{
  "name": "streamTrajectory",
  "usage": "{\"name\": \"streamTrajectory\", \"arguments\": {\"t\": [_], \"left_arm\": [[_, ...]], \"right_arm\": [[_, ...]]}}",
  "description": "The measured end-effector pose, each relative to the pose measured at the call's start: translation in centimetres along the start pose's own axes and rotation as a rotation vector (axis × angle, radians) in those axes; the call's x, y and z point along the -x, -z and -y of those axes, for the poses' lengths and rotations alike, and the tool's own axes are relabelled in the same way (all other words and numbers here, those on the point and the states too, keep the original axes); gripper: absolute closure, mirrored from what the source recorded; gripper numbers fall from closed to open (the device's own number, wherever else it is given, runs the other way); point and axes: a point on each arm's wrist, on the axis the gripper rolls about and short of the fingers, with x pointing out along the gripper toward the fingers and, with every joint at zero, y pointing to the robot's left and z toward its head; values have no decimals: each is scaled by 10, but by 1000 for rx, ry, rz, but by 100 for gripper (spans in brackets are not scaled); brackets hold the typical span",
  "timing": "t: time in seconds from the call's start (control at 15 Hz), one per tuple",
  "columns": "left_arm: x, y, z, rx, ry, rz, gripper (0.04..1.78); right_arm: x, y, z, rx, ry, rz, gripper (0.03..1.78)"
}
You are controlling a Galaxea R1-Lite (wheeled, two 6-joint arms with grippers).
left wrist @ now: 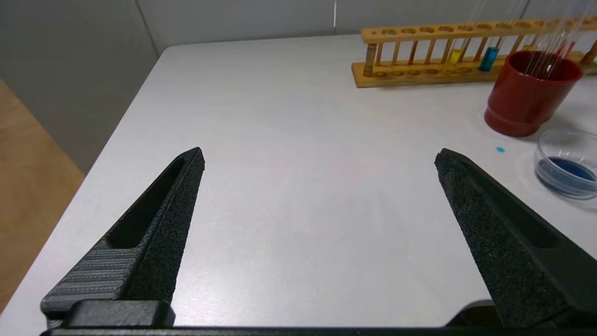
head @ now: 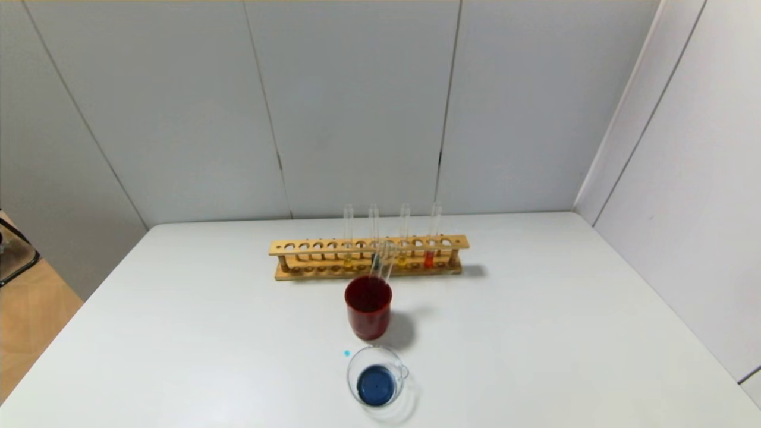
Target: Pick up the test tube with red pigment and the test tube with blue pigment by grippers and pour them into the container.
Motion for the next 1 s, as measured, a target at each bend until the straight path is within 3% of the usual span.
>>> {"name": "streamTrajectory", "arguments": {"t": [1.0], "left_arm": [[-1, 0, 0, 34, 3, 24, 7]], "right_arm": [[0, 0, 0, 1, -2, 1, 6]]}}
